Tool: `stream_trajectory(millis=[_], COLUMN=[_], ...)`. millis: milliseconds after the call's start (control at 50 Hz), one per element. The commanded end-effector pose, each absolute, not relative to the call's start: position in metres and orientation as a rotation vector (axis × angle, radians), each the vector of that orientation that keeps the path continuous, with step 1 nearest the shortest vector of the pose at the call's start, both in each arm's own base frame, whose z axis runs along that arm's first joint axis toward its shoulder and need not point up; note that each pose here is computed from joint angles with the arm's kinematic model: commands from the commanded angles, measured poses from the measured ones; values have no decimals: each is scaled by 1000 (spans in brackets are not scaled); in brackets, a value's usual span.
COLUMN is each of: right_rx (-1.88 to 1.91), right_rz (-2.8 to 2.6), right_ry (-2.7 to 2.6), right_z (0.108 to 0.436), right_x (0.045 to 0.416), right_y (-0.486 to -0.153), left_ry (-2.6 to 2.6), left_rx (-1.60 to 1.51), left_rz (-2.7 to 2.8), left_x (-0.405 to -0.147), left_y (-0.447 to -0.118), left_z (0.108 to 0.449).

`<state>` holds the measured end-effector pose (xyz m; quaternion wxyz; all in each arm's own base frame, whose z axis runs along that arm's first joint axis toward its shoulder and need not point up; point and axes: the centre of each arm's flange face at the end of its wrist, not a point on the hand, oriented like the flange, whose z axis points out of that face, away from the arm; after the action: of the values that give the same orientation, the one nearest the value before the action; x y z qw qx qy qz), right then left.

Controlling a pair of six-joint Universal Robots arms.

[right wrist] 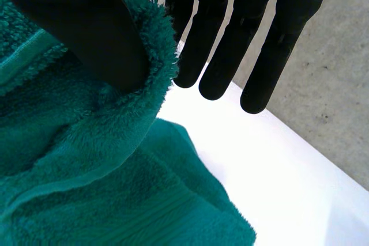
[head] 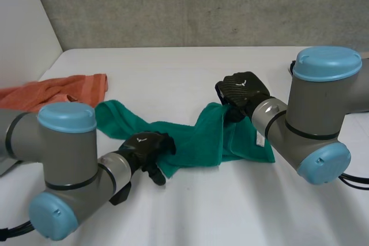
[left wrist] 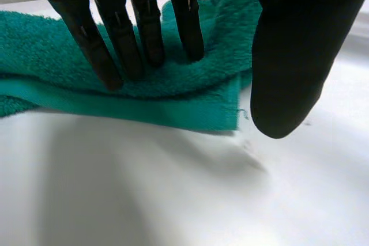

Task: Fold the laundry.

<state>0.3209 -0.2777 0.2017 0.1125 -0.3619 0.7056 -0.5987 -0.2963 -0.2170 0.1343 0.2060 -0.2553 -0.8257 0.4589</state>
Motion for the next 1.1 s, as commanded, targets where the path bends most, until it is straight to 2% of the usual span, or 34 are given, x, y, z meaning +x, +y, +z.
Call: stream_trajectory(millis=[20,260,360,400,460,480,540,560,600,680,740,780,840,880,960,1040,1100], right_rx=[-1070,-1049,-1051,-1062,-1103,-1145,-1213,-1251,-1283,-1309,-1343,-1406,-1523,-1606,-1595,-1433,-1207], right_rz=[-1713,-1732,-1764,-1781,-1875,-1932,-2032,-2111,-2223,-2314,-2306,-2242,-2129,-2035,-2024,-2191,-2449], right_ry=[2094,2107,2105,2103,2068,2039,1971,1917,1821,1705,1690,1729,1784,1815,1830,1792,1642], right_z=[191,189,191,194,216,233,264,285,314,342,345,333,308,280,249,243,272], right_x=[316,308,305,304,298,295,291,288,287,287,287,287,292,301,315,329,336], right_y=[-275,-284,-290,-291,-295,-293,-285,-278,-268,-253,-250,-252,-257,-265,-288,-322,-351], left_ry=[-2263,-2236,-2243,-2235,-2190,-2133,-2004,-1923,-1821,-1810,-1883,-1978,-2116,-2209,-2243,-2160,-1964], left_rx=[-727,-863,-859,-831,-745,-700,-632,-599,-579,-574,-579,-584,-589,-586,-575,-525,-452], left_rz=[1380,1425,1493,1556,1678,1730,1811,1850,1900,1915,1868,1796,1674,1570,1549,1652,1828], left_x=[-307,-334,-334,-332,-323,-319,-313,-308,-301,-285,-277,-273,-271,-274,-282,-294,-301], left_y=[-233,-247,-254,-256,-251,-245,-233,-225,-215,-213,-215,-221,-236,-252,-279,-313,-336], left_z=[132,116,125,141,185,212,257,284,315,337,335,322,293,261,233,232,268])
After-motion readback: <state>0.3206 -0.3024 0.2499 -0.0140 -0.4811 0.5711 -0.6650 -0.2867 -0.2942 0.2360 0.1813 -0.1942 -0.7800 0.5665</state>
